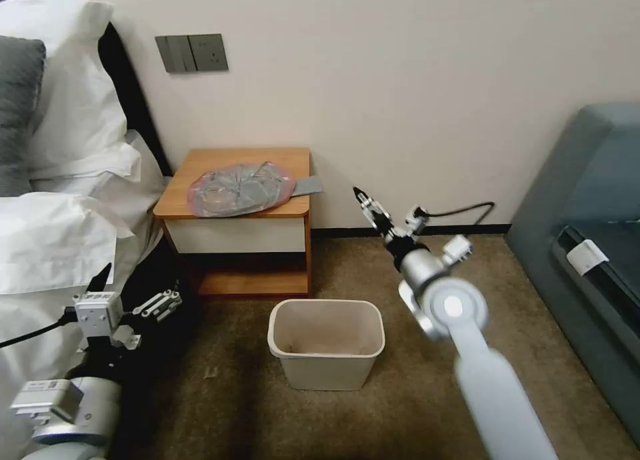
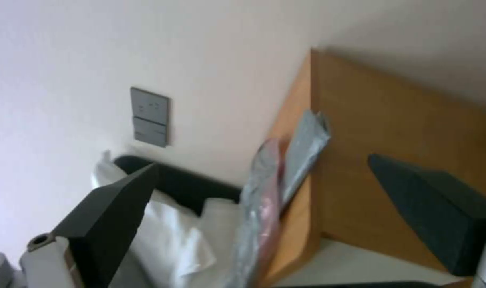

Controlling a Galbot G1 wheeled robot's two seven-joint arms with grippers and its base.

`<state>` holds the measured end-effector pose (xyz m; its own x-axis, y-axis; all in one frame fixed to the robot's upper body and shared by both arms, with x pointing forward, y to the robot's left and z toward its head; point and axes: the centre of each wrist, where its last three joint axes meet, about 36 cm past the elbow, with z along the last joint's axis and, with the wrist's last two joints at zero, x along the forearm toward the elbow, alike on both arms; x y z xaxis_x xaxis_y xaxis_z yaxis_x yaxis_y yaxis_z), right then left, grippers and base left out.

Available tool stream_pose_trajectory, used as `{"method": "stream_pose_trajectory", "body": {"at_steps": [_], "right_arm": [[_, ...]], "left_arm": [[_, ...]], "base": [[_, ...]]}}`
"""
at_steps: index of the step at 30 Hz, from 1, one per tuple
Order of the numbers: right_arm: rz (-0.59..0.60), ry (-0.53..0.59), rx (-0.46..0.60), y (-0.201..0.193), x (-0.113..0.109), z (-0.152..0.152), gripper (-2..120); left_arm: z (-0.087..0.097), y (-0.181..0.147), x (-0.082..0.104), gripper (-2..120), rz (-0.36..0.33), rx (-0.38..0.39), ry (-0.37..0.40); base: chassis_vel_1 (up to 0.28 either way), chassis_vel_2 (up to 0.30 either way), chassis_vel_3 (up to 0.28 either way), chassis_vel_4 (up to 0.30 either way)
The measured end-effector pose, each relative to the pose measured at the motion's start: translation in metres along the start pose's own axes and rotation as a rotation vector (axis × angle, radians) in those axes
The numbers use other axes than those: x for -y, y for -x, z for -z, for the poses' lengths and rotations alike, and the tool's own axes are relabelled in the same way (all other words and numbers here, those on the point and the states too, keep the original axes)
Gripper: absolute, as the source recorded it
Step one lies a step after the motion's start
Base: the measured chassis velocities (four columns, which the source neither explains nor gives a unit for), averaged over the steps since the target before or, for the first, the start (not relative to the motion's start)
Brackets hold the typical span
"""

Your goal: Pick up the garbage bag from the table and place it over the trash can.

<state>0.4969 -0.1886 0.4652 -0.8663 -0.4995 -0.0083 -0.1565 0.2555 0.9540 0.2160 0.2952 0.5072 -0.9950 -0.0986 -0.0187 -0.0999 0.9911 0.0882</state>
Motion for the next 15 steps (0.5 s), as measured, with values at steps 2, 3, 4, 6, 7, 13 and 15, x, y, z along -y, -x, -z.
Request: {"method": "stream_pose_trajectory", "body": {"at_steps": [2, 3, 4, 6, 7, 13, 15], "right_arm": [[0.012, 0.052, -0.015, 0.008, 0.004, 0.006, 100], [0.015, 0.075, -0.022, 0.013, 0.007, 0.01, 100], [0.017, 0.101, -0.029, 0.02, 0.014, 0.014, 100], [0.017, 0.113, -0.033, 0.026, 0.018, 0.017, 100], [0.013, 0.125, -0.04, 0.034, 0.023, 0.021, 100], [-0.034, 0.119, -0.062, 0.074, 0.048, 0.021, 100], [-0.046, 0.112, -0.067, 0.084, 0.054, 0.02, 100]], "left_arm": [[0.0, -0.001, 0.0, 100, 0.001, -0.002, -0.003], [0.0, -0.001, 0.0, 100, 0.001, -0.003, -0.004], [0.001, -0.002, 0.001, 100, 0.001, -0.003, -0.005], [0.001, -0.002, 0.001, 100, 0.0, -0.004, -0.005], [0.001, -0.003, 0.001, 100, 0.0, -0.005, -0.005], [0.001, -0.009, 0.003, 100, 0.001, -0.012, 0.004], [0.002, -0.01, 0.003, 100, 0.0, -0.011, 0.008]], "base": [[0.0, 0.0, 0.0, 0.0], [0.0, 0.0, 0.0, 0.0], [0.0, 0.0, 0.0, 0.0], [0.0, 0.0, 0.0, 0.0], [0.0, 0.0, 0.0, 0.0], [0.0, 0.0, 0.0, 0.0], [0.0, 0.0, 0.0, 0.0]]}}
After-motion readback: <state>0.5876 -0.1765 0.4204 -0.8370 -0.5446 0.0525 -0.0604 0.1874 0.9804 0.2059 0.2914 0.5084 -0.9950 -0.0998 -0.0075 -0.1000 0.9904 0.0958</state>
